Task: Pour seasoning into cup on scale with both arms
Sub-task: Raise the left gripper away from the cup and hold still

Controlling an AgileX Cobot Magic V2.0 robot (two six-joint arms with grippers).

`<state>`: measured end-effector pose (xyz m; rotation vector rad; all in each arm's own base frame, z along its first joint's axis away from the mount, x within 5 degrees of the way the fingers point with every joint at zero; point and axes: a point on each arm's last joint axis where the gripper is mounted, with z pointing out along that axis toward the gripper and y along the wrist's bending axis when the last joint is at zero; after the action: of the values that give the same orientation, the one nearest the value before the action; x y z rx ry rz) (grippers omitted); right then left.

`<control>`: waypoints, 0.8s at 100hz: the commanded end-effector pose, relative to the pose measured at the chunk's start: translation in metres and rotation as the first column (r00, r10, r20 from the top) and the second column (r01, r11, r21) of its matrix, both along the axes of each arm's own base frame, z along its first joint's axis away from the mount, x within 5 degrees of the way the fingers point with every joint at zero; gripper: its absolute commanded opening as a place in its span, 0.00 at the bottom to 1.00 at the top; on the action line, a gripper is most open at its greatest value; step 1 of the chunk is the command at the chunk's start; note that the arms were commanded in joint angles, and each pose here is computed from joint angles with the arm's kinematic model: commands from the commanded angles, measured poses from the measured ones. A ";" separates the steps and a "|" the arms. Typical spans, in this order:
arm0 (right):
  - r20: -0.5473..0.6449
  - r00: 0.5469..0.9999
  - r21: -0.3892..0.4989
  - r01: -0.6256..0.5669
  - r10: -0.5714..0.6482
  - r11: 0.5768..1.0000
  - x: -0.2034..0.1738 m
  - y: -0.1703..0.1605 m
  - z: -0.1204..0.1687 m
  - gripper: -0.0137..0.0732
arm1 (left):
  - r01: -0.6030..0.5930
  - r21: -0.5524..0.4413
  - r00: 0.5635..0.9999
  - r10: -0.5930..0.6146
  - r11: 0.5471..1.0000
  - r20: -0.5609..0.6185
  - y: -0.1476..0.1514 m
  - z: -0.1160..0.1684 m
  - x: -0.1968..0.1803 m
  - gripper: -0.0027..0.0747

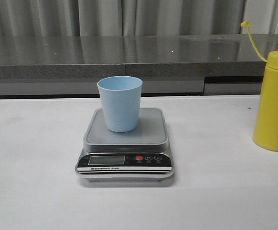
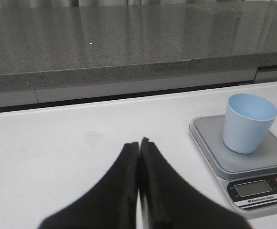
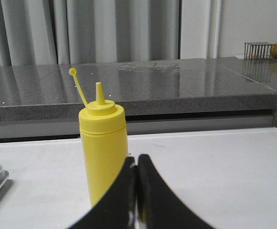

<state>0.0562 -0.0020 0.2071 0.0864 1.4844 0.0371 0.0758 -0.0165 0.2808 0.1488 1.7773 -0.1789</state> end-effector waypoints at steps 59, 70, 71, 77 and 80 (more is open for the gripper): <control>-0.257 0.966 0.010 0.006 -0.004 1.000 0.062 -0.003 0.062 0.19 | -0.006 -0.063 0.997 0.011 0.998 0.075 0.000 0.009 -0.002 0.01; -0.257 0.966 0.010 0.000 0.003 1.000 0.076 -0.003 0.059 0.41 | -0.006 -0.063 0.997 0.011 0.998 0.075 0.000 0.009 -0.002 0.01; -0.262 0.965 0.011 -0.001 0.004 1.000 0.077 -0.002 0.059 0.43 | -0.006 -0.063 0.997 0.011 0.998 0.075 0.000 0.009 -0.002 0.01; -0.250 0.968 0.011 -0.017 0.019 1.000 0.083 -0.001 0.058 0.58 | -0.006 -0.063 0.997 0.011 0.998 0.075 0.000 0.009 -0.002 0.01; -0.248 0.968 0.011 -0.026 0.028 1.000 0.087 0.001 0.057 0.64 | -0.006 -0.063 0.997 0.011 0.998 0.075 0.000 0.009 -0.002 0.01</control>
<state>0.1299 -0.0037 0.2445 0.1089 1.8747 0.0405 0.0721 -0.0168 0.2752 0.1346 1.7846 -0.2057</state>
